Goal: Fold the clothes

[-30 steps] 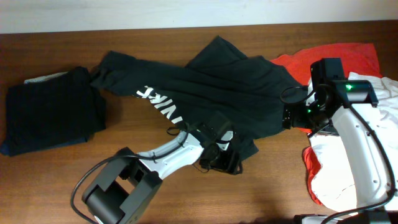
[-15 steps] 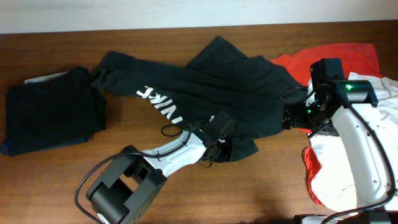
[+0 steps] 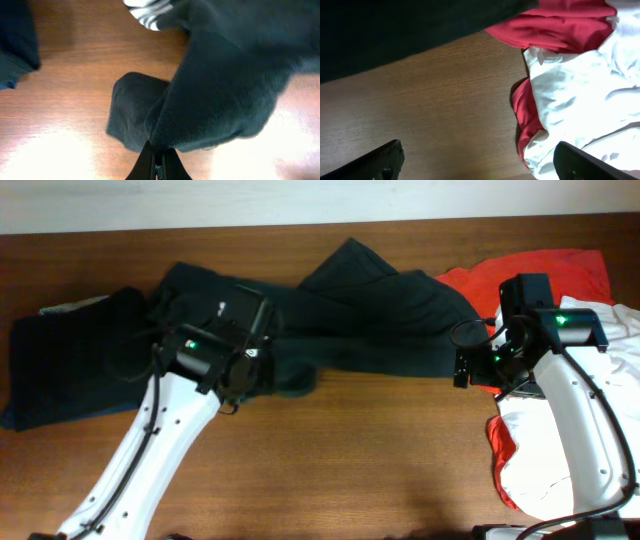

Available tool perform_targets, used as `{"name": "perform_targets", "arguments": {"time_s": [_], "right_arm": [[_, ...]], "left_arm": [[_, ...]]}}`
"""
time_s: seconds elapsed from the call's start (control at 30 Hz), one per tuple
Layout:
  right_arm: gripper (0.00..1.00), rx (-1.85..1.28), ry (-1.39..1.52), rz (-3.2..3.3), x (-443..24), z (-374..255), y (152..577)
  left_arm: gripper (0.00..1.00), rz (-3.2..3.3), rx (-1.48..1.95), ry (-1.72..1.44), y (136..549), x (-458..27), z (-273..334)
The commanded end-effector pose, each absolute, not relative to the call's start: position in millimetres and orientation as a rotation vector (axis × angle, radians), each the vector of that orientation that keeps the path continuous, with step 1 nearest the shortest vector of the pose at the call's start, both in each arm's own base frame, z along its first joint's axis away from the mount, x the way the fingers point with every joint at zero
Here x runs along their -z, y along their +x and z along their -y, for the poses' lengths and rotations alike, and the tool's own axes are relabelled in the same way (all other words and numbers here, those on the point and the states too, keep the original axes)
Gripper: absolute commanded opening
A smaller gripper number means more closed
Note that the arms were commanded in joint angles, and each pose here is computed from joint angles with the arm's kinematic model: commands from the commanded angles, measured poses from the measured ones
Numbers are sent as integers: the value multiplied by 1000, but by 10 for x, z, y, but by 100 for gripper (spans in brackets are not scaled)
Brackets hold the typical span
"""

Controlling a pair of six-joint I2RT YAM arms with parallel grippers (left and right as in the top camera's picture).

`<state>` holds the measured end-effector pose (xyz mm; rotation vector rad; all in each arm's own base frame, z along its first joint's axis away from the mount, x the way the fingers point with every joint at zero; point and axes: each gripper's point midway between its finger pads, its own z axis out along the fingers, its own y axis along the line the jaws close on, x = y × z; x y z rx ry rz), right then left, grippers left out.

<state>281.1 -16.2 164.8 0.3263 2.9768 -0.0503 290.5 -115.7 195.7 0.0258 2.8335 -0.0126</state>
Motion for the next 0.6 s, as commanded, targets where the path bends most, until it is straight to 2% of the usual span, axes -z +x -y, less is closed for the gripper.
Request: {"name": "perform_targets", "arguments": {"time_s": [0.0,0.13,0.2,0.3,0.4,0.47,0.5,0.57], "right_arm": [[99,65,343,-2948,-1720,197,2825],[99,65,343,-2948,-1721,197,2826],[99,65,343,-2948,-1721,197,2825],[99,65,342,-2949,-1720,197,2823],[99,65,342,-2949,-1720,197,2824],[99,65,343,-2948,-1720,197,2824],[99,65,343,-2948,-1721,197,2825],[99,65,343,-2948,-1721,197,2824]], "left_arm": [[0,-2969,240,283,2583,-1726,1818],[1,-3068,467,687,1969,-1414,2736],[0,-3045,440,844,1782,-1239,3012],[0,-3050,371,868,1774,-1162,2990],[0,-3047,-224,720,2112,-1364,2083],[0,-2942,-660,507,2408,-1845,1271],[0,-2839,-768,388,2651,-2177,889],[0,-2704,-706,152,2999,-2566,664]]}}
